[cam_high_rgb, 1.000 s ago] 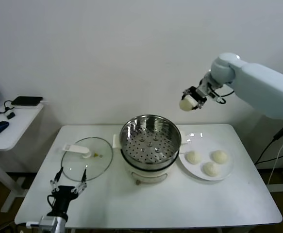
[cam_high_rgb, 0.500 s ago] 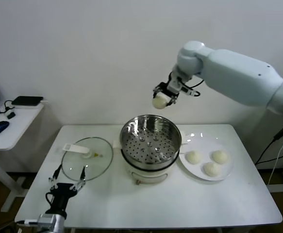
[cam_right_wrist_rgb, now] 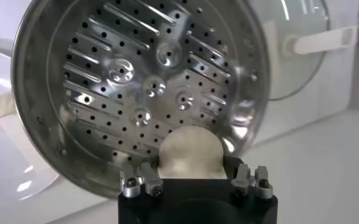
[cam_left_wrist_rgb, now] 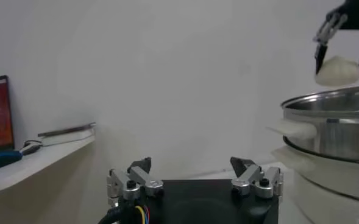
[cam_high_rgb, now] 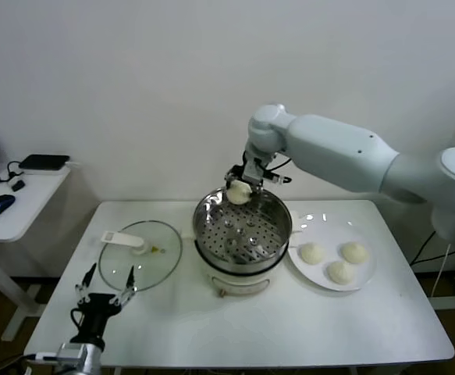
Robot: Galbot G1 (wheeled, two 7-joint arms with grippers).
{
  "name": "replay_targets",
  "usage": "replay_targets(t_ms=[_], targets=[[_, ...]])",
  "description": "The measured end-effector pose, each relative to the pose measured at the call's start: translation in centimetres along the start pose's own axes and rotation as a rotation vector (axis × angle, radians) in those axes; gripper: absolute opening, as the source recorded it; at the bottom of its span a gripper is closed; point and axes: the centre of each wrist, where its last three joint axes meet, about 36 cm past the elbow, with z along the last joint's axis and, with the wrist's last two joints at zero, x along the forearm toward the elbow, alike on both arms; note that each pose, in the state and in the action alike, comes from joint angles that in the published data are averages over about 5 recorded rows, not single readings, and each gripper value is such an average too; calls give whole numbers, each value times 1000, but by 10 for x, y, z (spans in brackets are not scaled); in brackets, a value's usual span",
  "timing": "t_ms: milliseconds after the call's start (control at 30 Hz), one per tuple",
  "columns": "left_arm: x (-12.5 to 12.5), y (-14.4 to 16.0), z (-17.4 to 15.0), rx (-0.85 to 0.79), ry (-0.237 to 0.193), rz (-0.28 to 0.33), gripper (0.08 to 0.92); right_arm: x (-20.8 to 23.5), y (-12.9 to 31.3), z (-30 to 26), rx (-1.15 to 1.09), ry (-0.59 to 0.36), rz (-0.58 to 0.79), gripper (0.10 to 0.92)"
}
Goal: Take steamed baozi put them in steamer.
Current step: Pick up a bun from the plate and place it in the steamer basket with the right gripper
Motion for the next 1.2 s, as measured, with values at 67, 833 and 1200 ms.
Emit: replay_targets(t_ms=[67,833,1200], targets=[[0,0,1,1,1,0,823,-8,-1,-3,11,-4,-3,687],[0,1,4,5,7,-3,823,-56,-6,-10,85,21,-40,692],[0,1,3,6,8,-7,823,-66,0,-6,85,36,-55,702]])
